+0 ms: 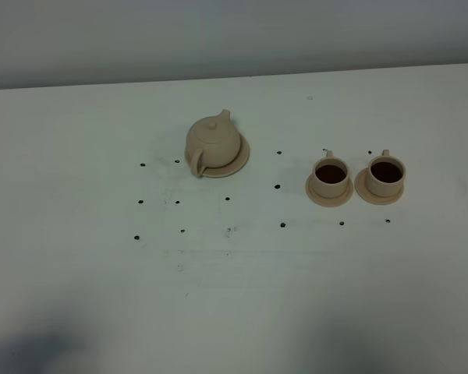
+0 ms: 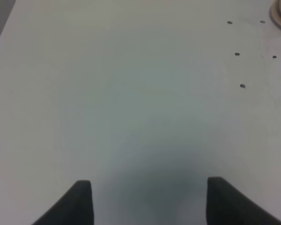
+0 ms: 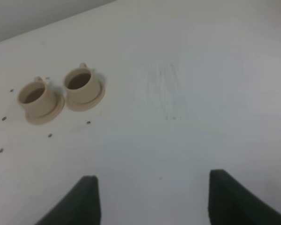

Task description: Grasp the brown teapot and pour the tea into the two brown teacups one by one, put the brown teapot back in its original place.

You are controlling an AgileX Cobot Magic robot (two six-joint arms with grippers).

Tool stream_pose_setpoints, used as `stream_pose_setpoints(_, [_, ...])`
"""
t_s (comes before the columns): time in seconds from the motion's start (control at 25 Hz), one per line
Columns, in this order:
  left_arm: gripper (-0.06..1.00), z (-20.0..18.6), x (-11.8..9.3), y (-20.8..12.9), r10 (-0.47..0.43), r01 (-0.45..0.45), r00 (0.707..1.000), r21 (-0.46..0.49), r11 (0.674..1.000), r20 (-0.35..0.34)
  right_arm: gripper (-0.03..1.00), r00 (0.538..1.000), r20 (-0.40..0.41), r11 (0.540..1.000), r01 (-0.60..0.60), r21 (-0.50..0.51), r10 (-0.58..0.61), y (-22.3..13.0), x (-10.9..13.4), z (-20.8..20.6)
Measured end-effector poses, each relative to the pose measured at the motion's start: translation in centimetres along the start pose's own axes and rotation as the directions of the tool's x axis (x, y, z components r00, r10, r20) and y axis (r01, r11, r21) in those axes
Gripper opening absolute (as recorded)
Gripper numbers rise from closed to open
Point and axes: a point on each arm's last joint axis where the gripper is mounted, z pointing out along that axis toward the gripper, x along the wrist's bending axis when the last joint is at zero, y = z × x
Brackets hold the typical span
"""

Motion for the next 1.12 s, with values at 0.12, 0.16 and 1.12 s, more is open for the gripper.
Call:
stream_pose_setpoints(0.12, [0.53,-0.3,0.0,-0.3,-0.002,0.002,1.000,-0.029,1.000,-0.001,0.49,1.000,0.000,1.000,0.000,0.000,0.000,0.0,0.0,0.0])
stream_pose_setpoints(0.16, [0.53,-0.4,0.0,-0.4,-0.002,0.002,1.000,-0.038,0.999,-0.001,0.49,1.000,0.000,1.000,0.000,0.000,0.000,0.0,0.0,0.0])
stream_pose_setpoints(1.12, [0.53,-1.0,0.2,-1.1,0.067,-0.057,0.993,-0.111,0.992,0.093,0.49,1.000,0.000,1.000,0.000,0.000,0.000,0.0,0.0,0.0])
